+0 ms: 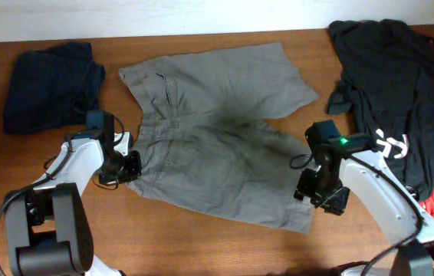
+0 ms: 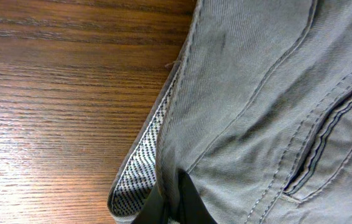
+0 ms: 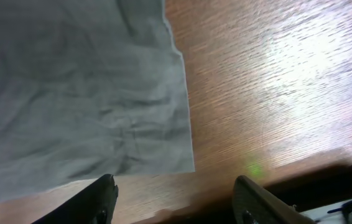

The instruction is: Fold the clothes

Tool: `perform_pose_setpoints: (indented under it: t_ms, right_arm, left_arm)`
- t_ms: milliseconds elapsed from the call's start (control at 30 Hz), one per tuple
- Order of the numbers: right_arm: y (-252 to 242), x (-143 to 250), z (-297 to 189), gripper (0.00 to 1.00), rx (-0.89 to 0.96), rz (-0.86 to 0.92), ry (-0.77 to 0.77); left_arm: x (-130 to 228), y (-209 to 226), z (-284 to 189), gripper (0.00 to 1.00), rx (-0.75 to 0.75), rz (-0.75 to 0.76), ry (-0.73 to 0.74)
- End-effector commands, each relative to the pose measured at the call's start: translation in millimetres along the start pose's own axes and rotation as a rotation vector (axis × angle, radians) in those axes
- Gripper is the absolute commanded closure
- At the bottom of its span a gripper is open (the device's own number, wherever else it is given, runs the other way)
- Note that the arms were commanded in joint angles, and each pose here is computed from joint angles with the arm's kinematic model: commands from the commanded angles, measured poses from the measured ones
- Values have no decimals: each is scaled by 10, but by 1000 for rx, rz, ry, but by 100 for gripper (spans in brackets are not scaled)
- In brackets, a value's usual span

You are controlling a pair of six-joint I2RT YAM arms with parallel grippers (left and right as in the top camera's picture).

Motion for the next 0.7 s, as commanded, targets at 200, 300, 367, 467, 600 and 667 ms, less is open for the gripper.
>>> perform_pose_setpoints:
  t_ms: [200,300,367,467,600,667]
  right_arm:
    - [-2,241,420,35,2,-6,80]
    - [-23,253,520,35,-3,5,77]
    - [-33,256,586,35,-8,8,70]
    - [-24,239,665,39,-28,5,52]
    - [4,238,753,54,-69,6,45]
    - [6,245,765,70,-74,5,49]
  left_arm:
    - [-56,-17,0,100,22,-5,-14]
    - [-56,-18,0,100,22,-5,-13]
    - [-54,-18,0,100,23,-5,-12]
    - [-48,-18,1,100,22,-6,-9]
    - [-19,-24,0,100,27,-9,6]
    - [-4,-25,0,100,28,-10,14]
Point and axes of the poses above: each gripper's point midway between its finger pads, its own z axis out along the fingers, its own y axis along the line the jaws close on, x = y × z, the point moved 6 cm from there along -z, back along the fingers, and after that the axes turned 7 degrees about z, right-handed, at the moved point
